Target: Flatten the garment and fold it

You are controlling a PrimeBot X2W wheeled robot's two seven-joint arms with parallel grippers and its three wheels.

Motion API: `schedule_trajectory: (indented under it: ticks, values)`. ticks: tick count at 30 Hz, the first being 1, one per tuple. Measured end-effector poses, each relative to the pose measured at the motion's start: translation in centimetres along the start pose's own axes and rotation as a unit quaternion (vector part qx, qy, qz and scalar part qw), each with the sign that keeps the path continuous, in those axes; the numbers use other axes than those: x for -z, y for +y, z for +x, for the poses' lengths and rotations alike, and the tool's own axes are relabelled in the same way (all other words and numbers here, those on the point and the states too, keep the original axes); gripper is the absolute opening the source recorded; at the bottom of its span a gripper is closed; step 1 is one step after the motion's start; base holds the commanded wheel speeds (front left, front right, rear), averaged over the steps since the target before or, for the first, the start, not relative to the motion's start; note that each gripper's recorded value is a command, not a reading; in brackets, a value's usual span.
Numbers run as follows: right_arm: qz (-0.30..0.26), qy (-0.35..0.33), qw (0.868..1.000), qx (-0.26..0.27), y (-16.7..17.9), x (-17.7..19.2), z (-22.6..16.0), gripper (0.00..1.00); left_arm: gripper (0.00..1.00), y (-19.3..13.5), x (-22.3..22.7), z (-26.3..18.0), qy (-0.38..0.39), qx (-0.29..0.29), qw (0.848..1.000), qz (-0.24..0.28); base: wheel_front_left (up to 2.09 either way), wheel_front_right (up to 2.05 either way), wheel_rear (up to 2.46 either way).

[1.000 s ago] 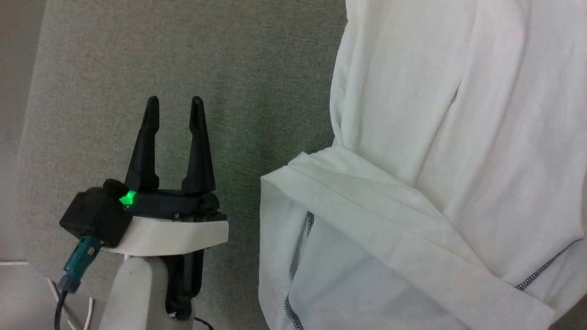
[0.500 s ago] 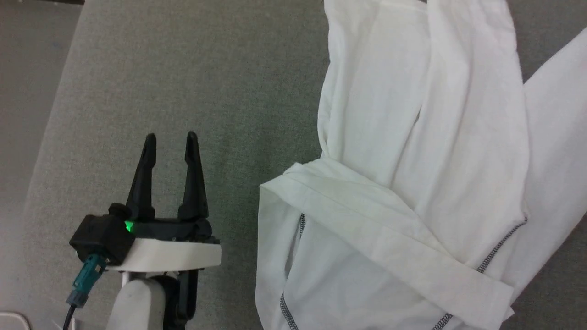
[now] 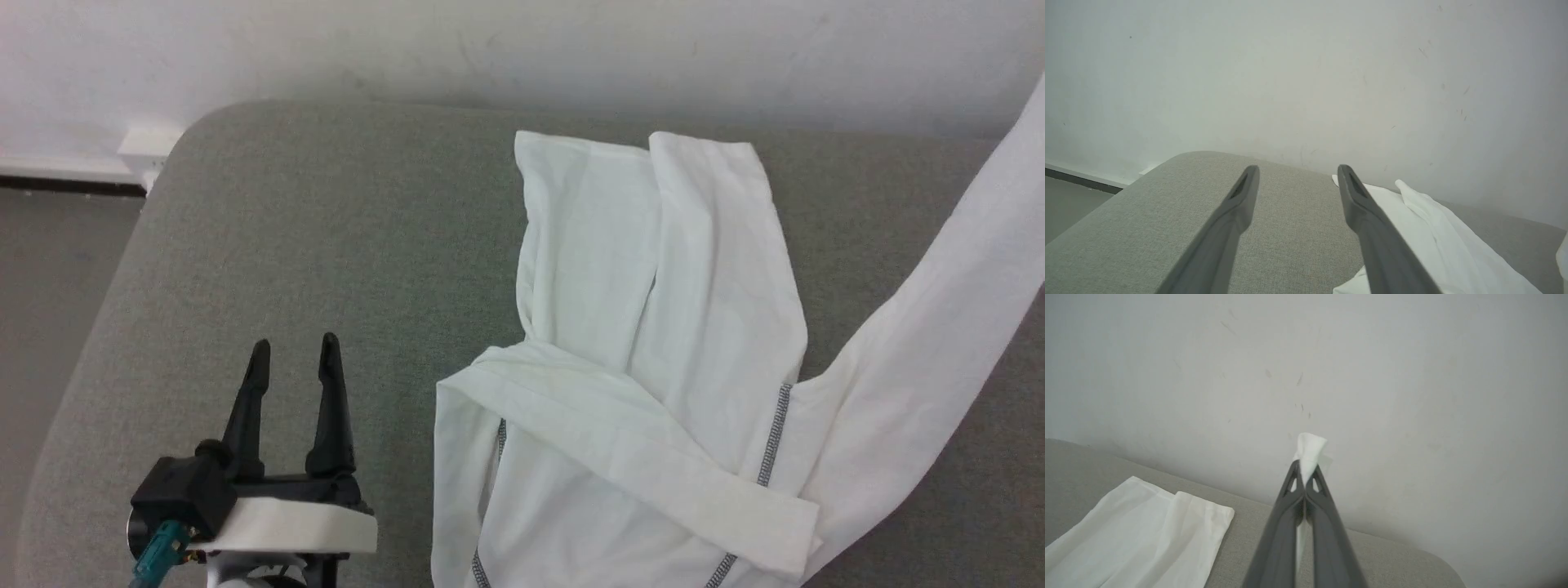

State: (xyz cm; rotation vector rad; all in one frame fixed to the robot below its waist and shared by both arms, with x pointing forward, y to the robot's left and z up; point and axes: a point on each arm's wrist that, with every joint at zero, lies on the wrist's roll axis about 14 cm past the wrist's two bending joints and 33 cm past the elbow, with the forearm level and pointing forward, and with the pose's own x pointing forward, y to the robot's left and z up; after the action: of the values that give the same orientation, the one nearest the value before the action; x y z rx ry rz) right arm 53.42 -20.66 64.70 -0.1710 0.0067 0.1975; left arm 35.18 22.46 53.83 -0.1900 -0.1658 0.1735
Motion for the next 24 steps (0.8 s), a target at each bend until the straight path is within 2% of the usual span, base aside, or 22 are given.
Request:
schedule_trajectory:
  ticks: [6, 12, 16, 19, 24]
  values:
    - [0.013, -0.079, 0.994, -0.07, 7.0, -4.7, -5.7, 0.0, 1.0, -1.2, -1.6, -0.8, -0.016, 0.021, 1.0, -0.012, 0.0, 0.0, 0.0]
    - [0.081, -0.072, 0.976, -0.189, 17.7, -4.3, -8.7, 0.0, 1.0, -2.5, -2.4, -1.1, -0.026, 0.045, 0.998, -0.021, 0.0, 0.0, 0.0]
    - [0.129, -0.028, 0.953, -0.273, 25.0, -2.0, -9.5, 0.0, 1.0, -2.4, -2.4, -1.6, -0.024, 0.045, 0.998, -0.024, 0.0, 0.0, 0.0]
    - [0.141, 0.026, 0.935, -0.325, 29.5, 1.1, -10.1, 0.0, 1.0, -2.0, -2.2, -2.1, -0.021, 0.039, 0.999, -0.023, 0.0, 0.0, 0.0]
    - [0.153, 0.107, 0.907, -0.378, 34.5, 6.8, -11.3, 0.0, 1.0, -1.0, -1.8, -2.7, -0.013, 0.021, 0.999, -0.022, 0.0, 0.0, 0.0]
